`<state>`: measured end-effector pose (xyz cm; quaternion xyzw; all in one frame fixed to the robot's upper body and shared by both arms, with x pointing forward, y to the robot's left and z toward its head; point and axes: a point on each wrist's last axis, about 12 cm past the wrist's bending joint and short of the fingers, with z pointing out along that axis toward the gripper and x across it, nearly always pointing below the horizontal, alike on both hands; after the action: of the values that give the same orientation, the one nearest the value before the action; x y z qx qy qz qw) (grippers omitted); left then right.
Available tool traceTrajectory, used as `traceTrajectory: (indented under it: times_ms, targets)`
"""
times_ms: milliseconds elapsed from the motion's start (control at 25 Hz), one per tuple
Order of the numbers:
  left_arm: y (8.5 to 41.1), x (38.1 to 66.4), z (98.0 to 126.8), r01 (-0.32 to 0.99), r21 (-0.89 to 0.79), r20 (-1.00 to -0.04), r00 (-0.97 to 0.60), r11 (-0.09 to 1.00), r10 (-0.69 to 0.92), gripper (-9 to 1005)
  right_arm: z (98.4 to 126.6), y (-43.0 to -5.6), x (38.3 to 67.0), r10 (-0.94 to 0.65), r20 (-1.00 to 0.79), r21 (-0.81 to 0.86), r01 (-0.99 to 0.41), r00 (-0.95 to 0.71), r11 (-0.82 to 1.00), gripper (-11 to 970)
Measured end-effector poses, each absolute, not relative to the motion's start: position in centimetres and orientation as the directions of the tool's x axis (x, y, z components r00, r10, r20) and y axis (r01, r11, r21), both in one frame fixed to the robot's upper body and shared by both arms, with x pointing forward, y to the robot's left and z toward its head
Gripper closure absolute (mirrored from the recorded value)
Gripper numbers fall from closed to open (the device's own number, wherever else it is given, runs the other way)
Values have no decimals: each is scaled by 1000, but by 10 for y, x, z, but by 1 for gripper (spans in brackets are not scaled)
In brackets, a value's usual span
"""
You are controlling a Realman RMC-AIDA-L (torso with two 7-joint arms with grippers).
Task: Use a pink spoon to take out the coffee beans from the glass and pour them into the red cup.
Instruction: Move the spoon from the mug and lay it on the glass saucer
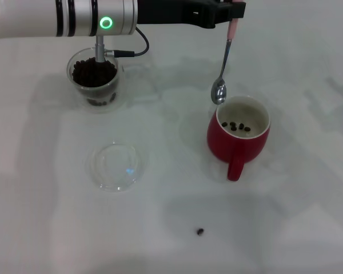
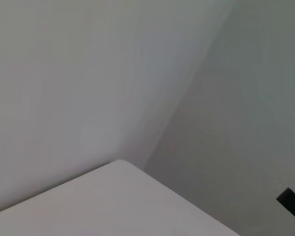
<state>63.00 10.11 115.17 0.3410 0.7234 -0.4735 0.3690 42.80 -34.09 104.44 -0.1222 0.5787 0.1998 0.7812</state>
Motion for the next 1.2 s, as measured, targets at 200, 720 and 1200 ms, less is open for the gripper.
traceTrajectory:
  times_ms: [200,720,1200]
  targets:
    - [108,628,1152,854,-417,-872,-473,312,129,865,1045,-343,428,170,-953,40,-450,252,892,325]
    - [222,595,1141,777,-473,-865,-499,416,-51,865,1048,-348,428,180,-947,51,-430,265,901,325]
    - [285,558,1107,675,-530,-811,-580,514,-76,864,1046,-349,429,203,-946,88,-405,252,910,325]
